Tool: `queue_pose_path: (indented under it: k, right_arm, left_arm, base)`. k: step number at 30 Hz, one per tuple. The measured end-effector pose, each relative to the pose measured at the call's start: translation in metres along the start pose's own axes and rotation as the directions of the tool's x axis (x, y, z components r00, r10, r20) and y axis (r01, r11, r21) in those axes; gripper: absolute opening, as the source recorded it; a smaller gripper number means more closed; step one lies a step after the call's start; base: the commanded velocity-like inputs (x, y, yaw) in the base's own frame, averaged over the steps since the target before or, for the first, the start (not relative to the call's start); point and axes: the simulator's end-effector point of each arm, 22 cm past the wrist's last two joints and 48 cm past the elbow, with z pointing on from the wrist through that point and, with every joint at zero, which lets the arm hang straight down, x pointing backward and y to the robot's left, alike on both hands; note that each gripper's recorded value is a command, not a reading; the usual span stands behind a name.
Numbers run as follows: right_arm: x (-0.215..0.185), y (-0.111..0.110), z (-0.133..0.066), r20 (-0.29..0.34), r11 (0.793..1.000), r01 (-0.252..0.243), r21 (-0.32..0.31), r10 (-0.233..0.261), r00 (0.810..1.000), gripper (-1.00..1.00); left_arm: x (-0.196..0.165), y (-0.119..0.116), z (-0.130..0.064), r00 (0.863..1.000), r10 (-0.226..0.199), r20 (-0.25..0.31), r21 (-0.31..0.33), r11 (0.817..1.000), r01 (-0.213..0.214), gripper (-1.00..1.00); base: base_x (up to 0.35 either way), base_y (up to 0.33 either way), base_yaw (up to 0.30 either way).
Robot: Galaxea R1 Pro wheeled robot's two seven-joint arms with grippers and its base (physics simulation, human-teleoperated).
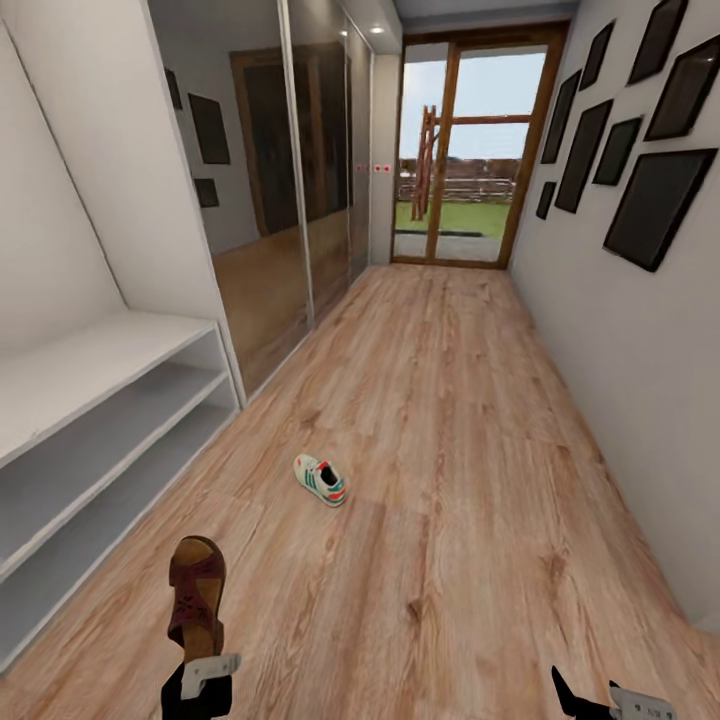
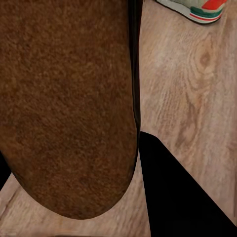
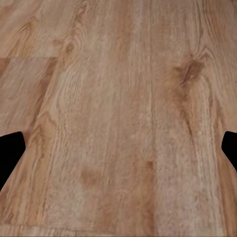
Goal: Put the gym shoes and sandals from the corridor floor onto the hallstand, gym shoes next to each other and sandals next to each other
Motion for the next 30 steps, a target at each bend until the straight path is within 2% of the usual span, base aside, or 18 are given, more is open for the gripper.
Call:
queue_pose_path:
  k: [5, 20, 30]
  right_arm:
    - [0.0002, 0.0000, 0.0000, 0.000, 1.000, 0.000, 0.000, 0.000, 1.000, 1.00]
    - [0.0012, 0.0004, -0.0002, -0.002, 1.000, -0.002, 0.000, 0.002, 1.000, 1.00]
    - [0.0006, 0.0003, -0.0002, -0.001, 1.000, -0.001, 0.000, 0.001, 1.000, 1.00]
  left_arm:
    - [-0.0002, 0.0026, 0.0001, 1.000, -0.023, 0.001, -0.010, 1.000, 0.023, -1.00]
    - [-0.0028, 0.0024, -0.0001, 0.999, -0.031, 0.014, -0.011, 0.999, 0.031, -1.00]
    - [-0.0033, 0.0028, -0.0003, 0.999, -0.034, 0.017, -0.014, 0.999, 0.034, -1.00]
  base:
    - [0.033, -0.092, 0.277]
    - [0.010, -0.011, 0.277]
    - [0.186, -0.160, 0.270]
